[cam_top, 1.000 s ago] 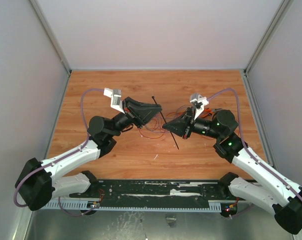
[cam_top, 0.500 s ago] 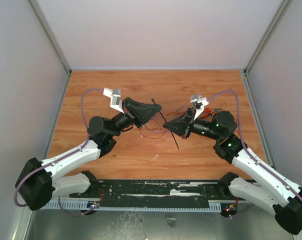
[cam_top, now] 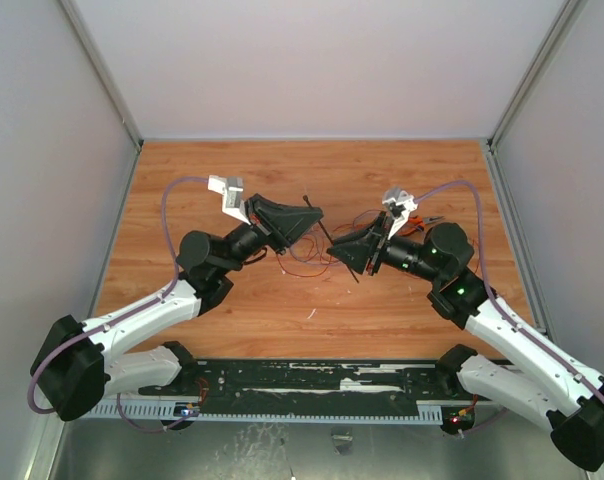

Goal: Zip-tie the wires
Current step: Pick up the ribbon at the center of the board, then adjust the cable at the center of the board.

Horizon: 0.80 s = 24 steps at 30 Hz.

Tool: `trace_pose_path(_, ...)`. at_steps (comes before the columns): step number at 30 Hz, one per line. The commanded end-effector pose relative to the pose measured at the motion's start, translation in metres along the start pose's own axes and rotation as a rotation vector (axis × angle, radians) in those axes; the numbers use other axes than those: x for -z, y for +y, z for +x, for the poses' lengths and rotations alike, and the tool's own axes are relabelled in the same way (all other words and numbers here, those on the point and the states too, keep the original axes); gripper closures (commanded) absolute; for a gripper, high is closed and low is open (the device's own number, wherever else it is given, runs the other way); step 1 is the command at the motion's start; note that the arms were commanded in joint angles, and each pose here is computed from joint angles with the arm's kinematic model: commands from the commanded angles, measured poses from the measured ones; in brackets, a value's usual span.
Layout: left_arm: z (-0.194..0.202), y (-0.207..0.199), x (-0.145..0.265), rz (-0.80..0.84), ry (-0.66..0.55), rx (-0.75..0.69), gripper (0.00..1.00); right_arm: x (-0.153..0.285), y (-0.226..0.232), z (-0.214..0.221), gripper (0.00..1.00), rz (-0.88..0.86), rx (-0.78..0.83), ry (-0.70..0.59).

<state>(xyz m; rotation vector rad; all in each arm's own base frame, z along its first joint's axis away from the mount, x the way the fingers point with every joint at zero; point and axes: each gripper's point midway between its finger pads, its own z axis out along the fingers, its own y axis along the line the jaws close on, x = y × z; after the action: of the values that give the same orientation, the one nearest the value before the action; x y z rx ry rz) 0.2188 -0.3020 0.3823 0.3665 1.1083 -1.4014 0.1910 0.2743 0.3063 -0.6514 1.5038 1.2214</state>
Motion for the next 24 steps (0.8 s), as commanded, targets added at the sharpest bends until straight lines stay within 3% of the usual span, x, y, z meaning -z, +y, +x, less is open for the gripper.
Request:
trace_pose_path(1,-0.012,0.011,-0.008,-0.06,-0.021,-0.037,1.0,0.005,-0.016,0.006,0.56,0.098,0.019,0.019)
trace_pose_path(7,-0.003,0.059,-0.027,-0.225,0.089,-0.14,1.0,0.026,-0.041,-0.002,0.04,0.292,0.048,0.002)
trace_pose_path(8,-0.004,0.071,-0.027,-0.262,0.1,-0.158,1.0,0.028,-0.045,-0.001,0.01,0.319,0.042,0.005)
trace_pose_path(16,-0.043,0.178,0.027,-0.664,0.067,-0.229,1.0,0.037,-0.104,0.066,0.01,0.564,-0.032,0.207)
trace_pose_path(24,-0.084,0.187,0.092,-0.885,-0.009,-0.251,1.0,0.008,-0.141,0.112,0.01,0.612,-0.079,0.329)
